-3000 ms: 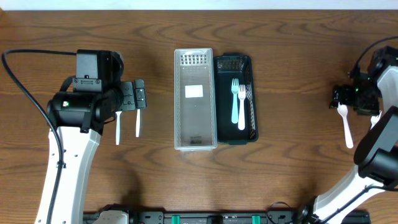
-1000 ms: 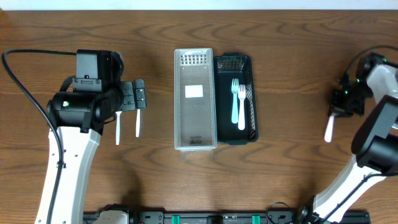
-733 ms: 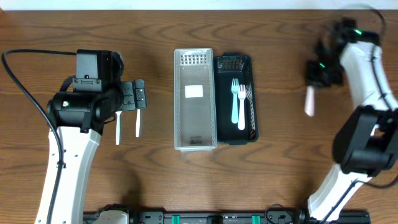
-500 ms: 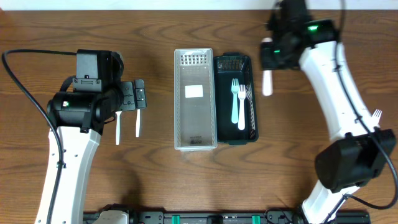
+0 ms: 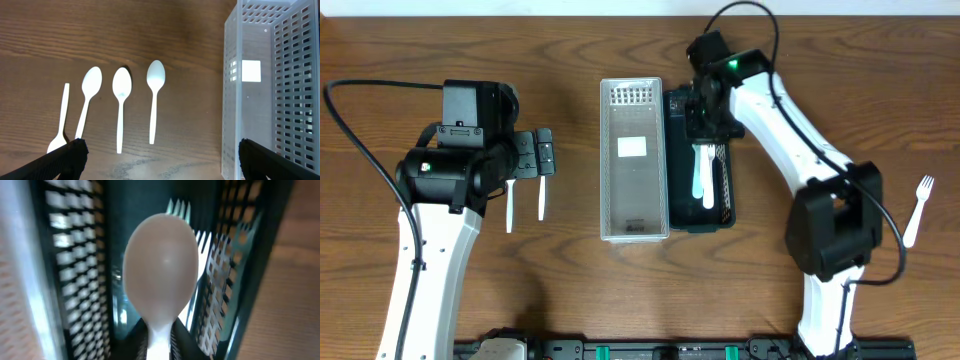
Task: Pack container
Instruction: 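Carry the spoon into the black basket and release it, then move the right gripper to the last white fork and grasp it, then place the last fork into the black basket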
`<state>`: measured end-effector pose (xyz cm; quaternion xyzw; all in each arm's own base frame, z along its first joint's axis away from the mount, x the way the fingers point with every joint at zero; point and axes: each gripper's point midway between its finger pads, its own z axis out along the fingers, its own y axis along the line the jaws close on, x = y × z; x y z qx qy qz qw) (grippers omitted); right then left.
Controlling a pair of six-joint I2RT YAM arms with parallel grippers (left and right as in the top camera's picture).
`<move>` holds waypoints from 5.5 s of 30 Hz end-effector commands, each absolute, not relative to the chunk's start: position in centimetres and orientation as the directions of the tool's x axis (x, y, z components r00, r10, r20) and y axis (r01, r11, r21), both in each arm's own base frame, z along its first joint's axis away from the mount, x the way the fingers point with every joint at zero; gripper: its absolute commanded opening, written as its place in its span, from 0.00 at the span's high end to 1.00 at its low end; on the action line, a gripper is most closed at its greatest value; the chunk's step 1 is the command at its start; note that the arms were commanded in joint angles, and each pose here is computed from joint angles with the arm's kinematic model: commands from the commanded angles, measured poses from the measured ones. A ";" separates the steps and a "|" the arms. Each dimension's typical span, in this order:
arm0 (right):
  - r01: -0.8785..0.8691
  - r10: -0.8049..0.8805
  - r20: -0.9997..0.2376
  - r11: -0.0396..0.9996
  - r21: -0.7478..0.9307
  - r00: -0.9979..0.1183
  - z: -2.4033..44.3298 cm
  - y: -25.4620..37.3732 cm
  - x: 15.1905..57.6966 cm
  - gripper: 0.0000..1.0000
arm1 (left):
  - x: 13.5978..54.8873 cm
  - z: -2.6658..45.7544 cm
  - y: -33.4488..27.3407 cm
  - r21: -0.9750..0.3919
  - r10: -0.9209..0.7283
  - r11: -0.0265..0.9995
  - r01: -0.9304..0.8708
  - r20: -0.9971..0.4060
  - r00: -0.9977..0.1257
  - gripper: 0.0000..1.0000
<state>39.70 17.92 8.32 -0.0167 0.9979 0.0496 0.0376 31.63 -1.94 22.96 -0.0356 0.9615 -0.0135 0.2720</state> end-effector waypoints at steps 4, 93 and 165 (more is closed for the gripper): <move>-0.066 -0.056 -0.098 0.994 0.092 -0.994 8.5 18.3 39.9 0.72 | 31.8 23.5 -1.8 -0.039 -0.066 0.998 -0.053 -0.534 -0.843 0.02; 0.623 0.618 -0.153 0.782 0.014 -0.771 -2.7 -23.8 29.2 0.57 | 31.8 23.5 -1.8 -0.039 -0.066 0.998 -0.053 -0.535 -0.842 0.02; -0.087 -0.033 -0.625 0.995 0.056 -0.780 21.5 10.9 42.7 0.23 | 31.0 23.1 -2.9 -0.052 0.015 0.997 0.049 -0.507 -0.862 0.02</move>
